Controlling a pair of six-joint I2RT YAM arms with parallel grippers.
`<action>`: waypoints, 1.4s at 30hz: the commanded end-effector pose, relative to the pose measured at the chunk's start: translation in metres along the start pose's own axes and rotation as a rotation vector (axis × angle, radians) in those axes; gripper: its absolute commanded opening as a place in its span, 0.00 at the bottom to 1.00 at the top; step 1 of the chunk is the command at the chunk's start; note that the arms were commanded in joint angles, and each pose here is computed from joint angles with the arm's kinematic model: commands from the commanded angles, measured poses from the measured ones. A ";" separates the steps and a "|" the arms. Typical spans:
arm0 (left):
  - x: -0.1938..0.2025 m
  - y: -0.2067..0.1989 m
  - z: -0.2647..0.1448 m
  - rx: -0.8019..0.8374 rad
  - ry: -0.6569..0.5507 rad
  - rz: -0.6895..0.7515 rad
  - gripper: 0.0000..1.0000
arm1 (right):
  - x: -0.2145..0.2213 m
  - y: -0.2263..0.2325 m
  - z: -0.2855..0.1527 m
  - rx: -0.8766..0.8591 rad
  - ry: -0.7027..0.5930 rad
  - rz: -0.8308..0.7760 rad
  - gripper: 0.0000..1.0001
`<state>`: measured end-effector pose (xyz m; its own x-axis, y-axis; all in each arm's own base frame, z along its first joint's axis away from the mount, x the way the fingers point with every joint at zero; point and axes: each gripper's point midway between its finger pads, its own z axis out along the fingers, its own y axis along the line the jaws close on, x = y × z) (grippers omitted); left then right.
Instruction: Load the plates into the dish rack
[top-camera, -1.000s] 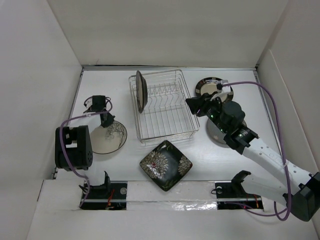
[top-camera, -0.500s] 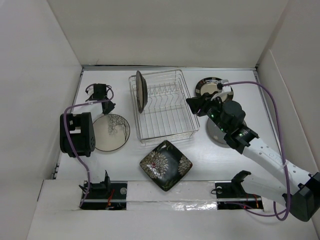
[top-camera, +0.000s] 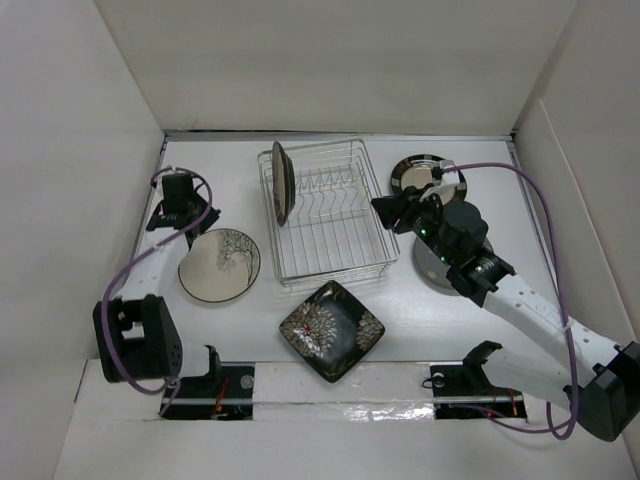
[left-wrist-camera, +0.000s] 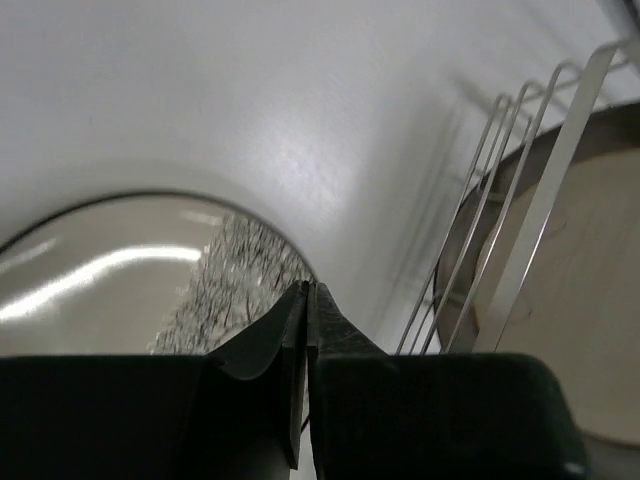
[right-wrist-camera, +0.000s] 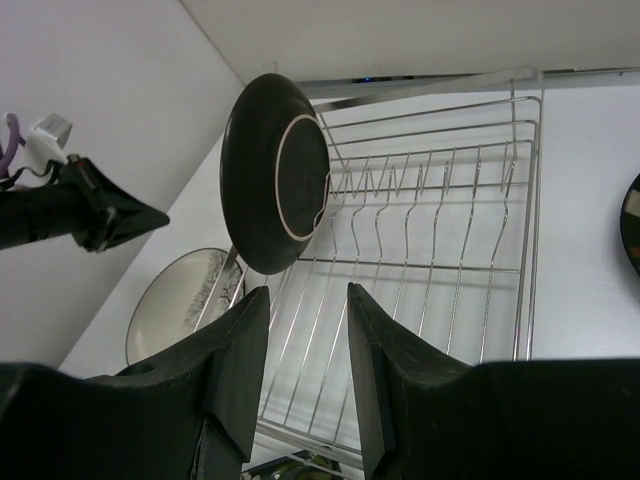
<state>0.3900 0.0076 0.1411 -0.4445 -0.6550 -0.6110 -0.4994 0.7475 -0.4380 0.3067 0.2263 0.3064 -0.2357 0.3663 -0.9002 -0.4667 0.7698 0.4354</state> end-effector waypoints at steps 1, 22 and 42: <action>0.073 0.030 -0.028 0.004 0.225 0.007 0.00 | -0.014 0.005 0.002 -0.032 -0.044 0.001 0.43; 0.172 0.095 -0.092 -0.263 0.635 0.166 0.00 | 0.003 -0.008 0.017 -0.007 0.009 0.011 0.43; 0.173 0.101 -0.075 -0.290 0.561 0.217 0.24 | 0.000 -0.024 0.016 0.033 -0.002 0.010 0.43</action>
<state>0.2003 -0.0426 0.0396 -0.8496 -0.5027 -0.1593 -0.4909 0.8643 -0.1094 0.3312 0.2197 0.2713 -0.3004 0.3314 -0.8944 -0.4103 0.8016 0.4348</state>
